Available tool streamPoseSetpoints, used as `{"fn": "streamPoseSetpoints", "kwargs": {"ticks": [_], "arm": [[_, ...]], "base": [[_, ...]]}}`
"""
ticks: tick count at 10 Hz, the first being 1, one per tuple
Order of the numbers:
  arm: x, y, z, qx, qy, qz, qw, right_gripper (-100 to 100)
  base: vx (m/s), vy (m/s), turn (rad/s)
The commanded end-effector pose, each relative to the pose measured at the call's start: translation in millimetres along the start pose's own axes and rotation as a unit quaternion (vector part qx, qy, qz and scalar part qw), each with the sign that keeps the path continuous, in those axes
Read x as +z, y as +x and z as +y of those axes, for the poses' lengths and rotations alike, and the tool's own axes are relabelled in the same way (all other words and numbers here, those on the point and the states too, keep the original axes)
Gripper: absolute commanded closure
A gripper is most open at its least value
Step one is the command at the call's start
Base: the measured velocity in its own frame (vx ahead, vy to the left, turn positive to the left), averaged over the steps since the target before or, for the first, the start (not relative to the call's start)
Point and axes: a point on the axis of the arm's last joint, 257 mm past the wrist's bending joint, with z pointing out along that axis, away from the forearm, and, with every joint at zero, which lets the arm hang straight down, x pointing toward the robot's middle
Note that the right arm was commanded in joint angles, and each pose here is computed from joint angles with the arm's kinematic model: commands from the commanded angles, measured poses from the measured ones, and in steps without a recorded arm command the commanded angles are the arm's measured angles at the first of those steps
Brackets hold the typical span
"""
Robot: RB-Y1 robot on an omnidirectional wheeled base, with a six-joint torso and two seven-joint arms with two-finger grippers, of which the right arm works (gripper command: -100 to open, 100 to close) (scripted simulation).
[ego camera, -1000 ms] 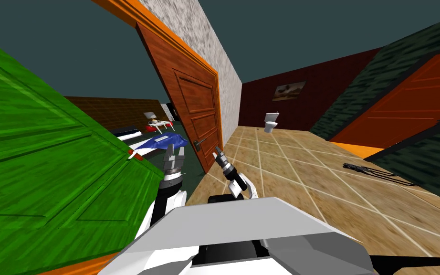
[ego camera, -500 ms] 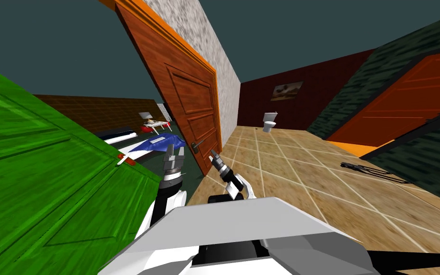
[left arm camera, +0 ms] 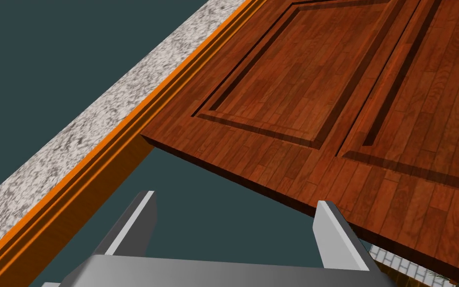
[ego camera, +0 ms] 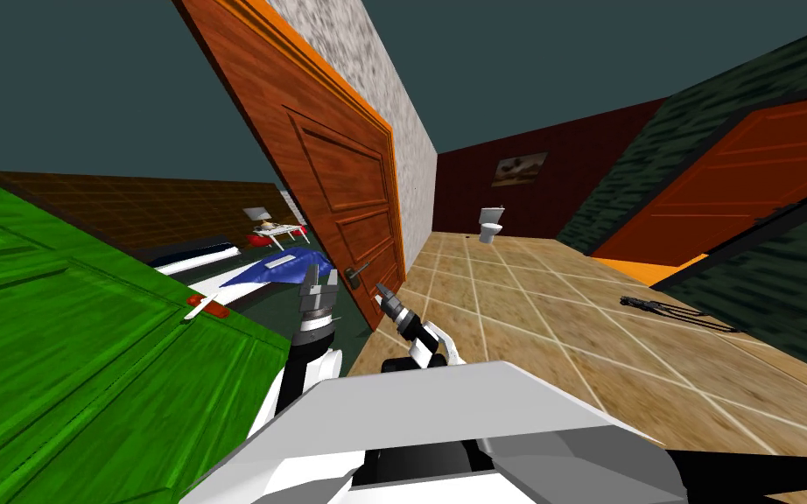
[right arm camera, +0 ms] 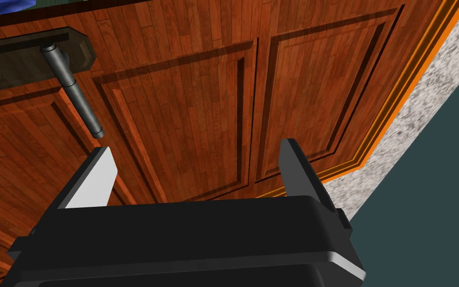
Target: Push the door open
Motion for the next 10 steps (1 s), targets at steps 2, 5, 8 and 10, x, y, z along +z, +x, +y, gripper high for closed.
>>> {"fn": "streamPoseSetpoints", "kwargs": {"ticks": [2,5,8,10], "arm": [[2.5,20.4,-23.6,0.003,0.027,0.03,0.9992,-100],[1.9,39.3,-45.3,0.004,0.051,0.057,0.9971,-100],[-0.8,55.9,-66.1,0.002,0.075,0.081,0.9939,-100],[-4.9,69.5,-84.7,-0.001,0.097,0.102,0.99,-100]], "base": [[0.156,0.01,-0.067],[0.149,0.027,-0.058],[0.106,0.019,-0.052],[0.185,0.051,-0.067]]}}
